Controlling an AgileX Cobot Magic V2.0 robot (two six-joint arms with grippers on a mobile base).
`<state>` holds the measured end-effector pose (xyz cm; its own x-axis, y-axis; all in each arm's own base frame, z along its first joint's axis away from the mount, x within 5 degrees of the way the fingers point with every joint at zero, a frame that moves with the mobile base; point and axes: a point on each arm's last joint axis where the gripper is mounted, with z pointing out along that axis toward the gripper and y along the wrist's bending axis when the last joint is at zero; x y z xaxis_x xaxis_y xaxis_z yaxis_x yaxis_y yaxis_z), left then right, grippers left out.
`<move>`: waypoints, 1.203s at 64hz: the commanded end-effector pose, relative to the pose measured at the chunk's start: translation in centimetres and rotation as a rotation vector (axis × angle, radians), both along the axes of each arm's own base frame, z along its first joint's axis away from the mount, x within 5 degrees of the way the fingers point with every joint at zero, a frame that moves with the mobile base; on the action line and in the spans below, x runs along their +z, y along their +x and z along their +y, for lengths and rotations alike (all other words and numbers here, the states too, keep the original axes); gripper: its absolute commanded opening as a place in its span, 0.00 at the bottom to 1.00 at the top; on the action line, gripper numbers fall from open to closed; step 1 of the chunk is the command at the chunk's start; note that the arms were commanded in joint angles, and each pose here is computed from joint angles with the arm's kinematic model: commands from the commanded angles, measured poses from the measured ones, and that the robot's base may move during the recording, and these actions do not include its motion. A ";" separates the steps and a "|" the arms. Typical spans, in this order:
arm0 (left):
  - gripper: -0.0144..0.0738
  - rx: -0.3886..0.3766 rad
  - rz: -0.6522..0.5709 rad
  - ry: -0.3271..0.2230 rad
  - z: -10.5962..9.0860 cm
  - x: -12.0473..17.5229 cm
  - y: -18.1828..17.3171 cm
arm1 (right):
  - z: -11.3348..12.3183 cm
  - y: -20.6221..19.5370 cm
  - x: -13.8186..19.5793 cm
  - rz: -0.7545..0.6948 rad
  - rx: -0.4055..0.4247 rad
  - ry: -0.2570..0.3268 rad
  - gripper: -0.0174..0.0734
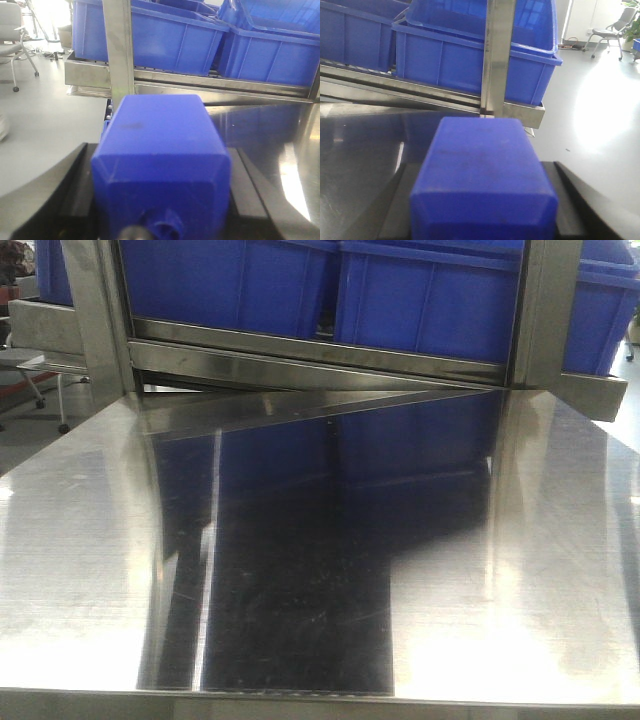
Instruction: Pick and sort blue part to right shelf
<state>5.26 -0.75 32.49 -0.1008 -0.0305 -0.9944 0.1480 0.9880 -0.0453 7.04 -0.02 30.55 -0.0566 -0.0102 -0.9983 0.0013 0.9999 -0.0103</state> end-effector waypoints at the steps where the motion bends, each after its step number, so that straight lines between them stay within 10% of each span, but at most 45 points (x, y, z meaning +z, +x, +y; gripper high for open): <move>1: 0.54 -0.001 -0.102 -0.025 0.0 1.6 0.0 | 0.0 -0.1 1.9 -0.120 -0.006 -0.011 0.66; 77: 0.54 -0.001 -0.102 -0.025 0.0 1.6 0.0 | 0.0 -0.1 1.9 -0.120 -0.006 -0.011 0.66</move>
